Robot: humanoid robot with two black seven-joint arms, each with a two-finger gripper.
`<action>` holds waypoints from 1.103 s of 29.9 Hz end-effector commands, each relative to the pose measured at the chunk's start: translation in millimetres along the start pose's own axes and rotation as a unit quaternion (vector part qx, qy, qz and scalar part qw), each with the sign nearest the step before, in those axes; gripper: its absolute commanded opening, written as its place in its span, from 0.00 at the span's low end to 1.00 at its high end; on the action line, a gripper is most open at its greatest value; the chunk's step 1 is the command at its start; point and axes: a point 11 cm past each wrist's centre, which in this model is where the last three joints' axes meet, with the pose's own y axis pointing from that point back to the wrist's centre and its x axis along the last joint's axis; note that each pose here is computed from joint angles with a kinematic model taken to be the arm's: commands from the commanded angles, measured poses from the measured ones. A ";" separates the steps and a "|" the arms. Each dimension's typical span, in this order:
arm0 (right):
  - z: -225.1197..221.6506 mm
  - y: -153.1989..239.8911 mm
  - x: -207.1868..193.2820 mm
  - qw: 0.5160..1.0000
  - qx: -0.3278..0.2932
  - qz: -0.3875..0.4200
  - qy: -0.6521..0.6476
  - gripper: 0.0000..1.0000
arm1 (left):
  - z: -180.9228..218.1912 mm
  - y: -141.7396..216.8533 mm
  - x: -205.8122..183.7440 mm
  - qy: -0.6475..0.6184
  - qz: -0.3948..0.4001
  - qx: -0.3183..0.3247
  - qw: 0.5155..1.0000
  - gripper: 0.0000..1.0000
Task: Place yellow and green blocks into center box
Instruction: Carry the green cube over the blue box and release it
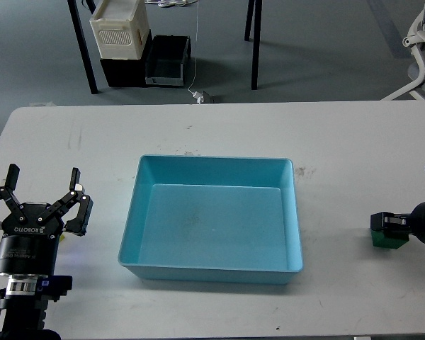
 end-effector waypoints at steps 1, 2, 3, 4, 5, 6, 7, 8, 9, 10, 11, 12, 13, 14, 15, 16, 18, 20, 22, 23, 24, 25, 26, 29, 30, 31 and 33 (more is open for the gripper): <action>-21.8 16.8 17.1 0.999 0.030 0.021 0.009 0.05 | 0.0 0.1 0.0 0.000 0.000 0.000 1.000 1.00; -28.4 21.8 22.4 0.999 0.040 0.025 0.009 0.05 | 0.1 0.1 0.0 0.000 0.000 0.000 1.000 1.00; -38.3 28.5 28.7 0.998 0.056 0.029 0.006 0.05 | -0.5 0.1 0.1 0.000 0.000 0.001 1.000 1.00; -47.4 34.8 34.0 0.997 0.071 0.031 0.003 0.05 | -0.5 0.1 0.1 0.000 0.000 0.001 1.000 1.00; -57.4 42.8 41.3 0.996 0.088 0.033 -0.003 0.06 | -0.5 0.1 0.1 0.000 0.000 0.001 1.000 1.00; -66.0 50.6 48.8 0.994 0.103 0.036 -0.009 0.06 | -0.5 0.1 0.1 0.000 0.000 0.001 1.000 1.00; -74.8 59.8 57.9 0.992 0.118 0.041 -0.015 0.06 | -0.5 -0.4 -0.2 0.000 -0.001 0.001 1.000 1.00; -83.0 68.2 66.0 0.990 0.130 0.046 -0.017 0.06 | -0.5 -0.4 -0.2 0.000 -0.001 0.001 1.000 1.00; -91.8 75.6 72.5 0.989 0.142 0.049 -0.017 0.06 | -0.5 -0.4 -0.2 0.000 -0.001 0.001 1.000 1.00; -98.5 80.0 76.4 0.988 0.148 0.050 -0.014 0.06 | -1.0 -0.3 -0.2 0.001 -0.001 0.001 1.000 1.00; -106.5 83.3 79.3 0.987 0.153 0.050 -0.006 0.07 | -1.0 -0.3 -0.2 0.001 -0.001 0.001 1.000 1.00; -120.0 82.9 78.6 0.986 0.159 0.043 0.008 0.07 | -1.0 -0.3 -0.2 0.001 -0.001 0.001 1.000 1.00; -134.3 81.2 77.3 0.985 0.165 0.036 0.025 0.07 | -1.0 -0.3 -0.2 0.001 -0.001 0.001 1.000 1.00; -147.1 77.0 72.9 0.985 0.165 0.025 0.046 0.07 | -1.0 -0.3 -0.2 0.001 -0.001 0.001 1.000 1.00; -155.3 71.0 66.9 0.985 0.163 0.013 0.060 0.07 | -1.0 -0.3 -0.2 0.001 -0.001 0.001 1.000 1.00; -162.9 63.7 60.4 0.984 0.159 0.000 0.075 0.07 | -1.5 -0.3 -0.1 0.001 0.000 0.002 1.000 1.00; -180.5 50.8 45.6 0.981 0.163 -0.024 0.100 0.07 | -1.3 0.2 0.1 0.001 0.000 0.001 1.000 1.00; -194.2 40.9 36.9 0.979 0.167 -0.039 0.113 0.07 | -0.8 0.1 0.1 0.001 0.000 0.001 1.000 1.00; -203.3 32.2 33.7 0.978 0.170 -0.047 0.115 0.08 | -0.7 0.6 0.3 0.001 0.001 0.000 1.000 1.00; -208.1 28.1 31.1 0.977 0.172 -0.051 0.117 0.08 | -0.7 0.6 0.3 0.001 0.001 0.000 1.000 1.00; -211.2 24.7 29.3 0.976 0.171 -0.054 0.120 0.09 | -0.7 0.6 0.3 0.001 0.001 0.000 1.000 1.00; -212.9 19.9 25.1 0.976 0.168 -0.061 0.124 0.09 | -0.5 1.1 0.6 0.001 0.002 0.000 1.000 1.00; -214.3 15.4 20.8 0.976 0.165 -0.068 0.127 0.10 | 0.0 1.1 0.6 0.001 0.002 -0.003 1.000 1.00; -223.9 7.2 14.5 0.974 0.165 -0.077 0.135 0.14 | 1.8 1.6 0.8 0.001 0.003 -0.011 1.000 1.00; -226.2 3.8 13.0 0.974 0.165 -0.079 0.135 0.17 | 1.8 1.6 0.8 0.001 0.003 -0.011 1.000 1.00; -228.0 -1.1 9.7 0.974 0.164 -0.084 0.134 0.19 | 1.9 1.6 0.8 0.001 0.003 -0.011 1.000 1.00; -230.4 -12.2 3.6 0.974 0.159 -0.090 0.138 0.24 | 1.2 1.1 0.6 0.001 0.002 -0.010 1.000 1.00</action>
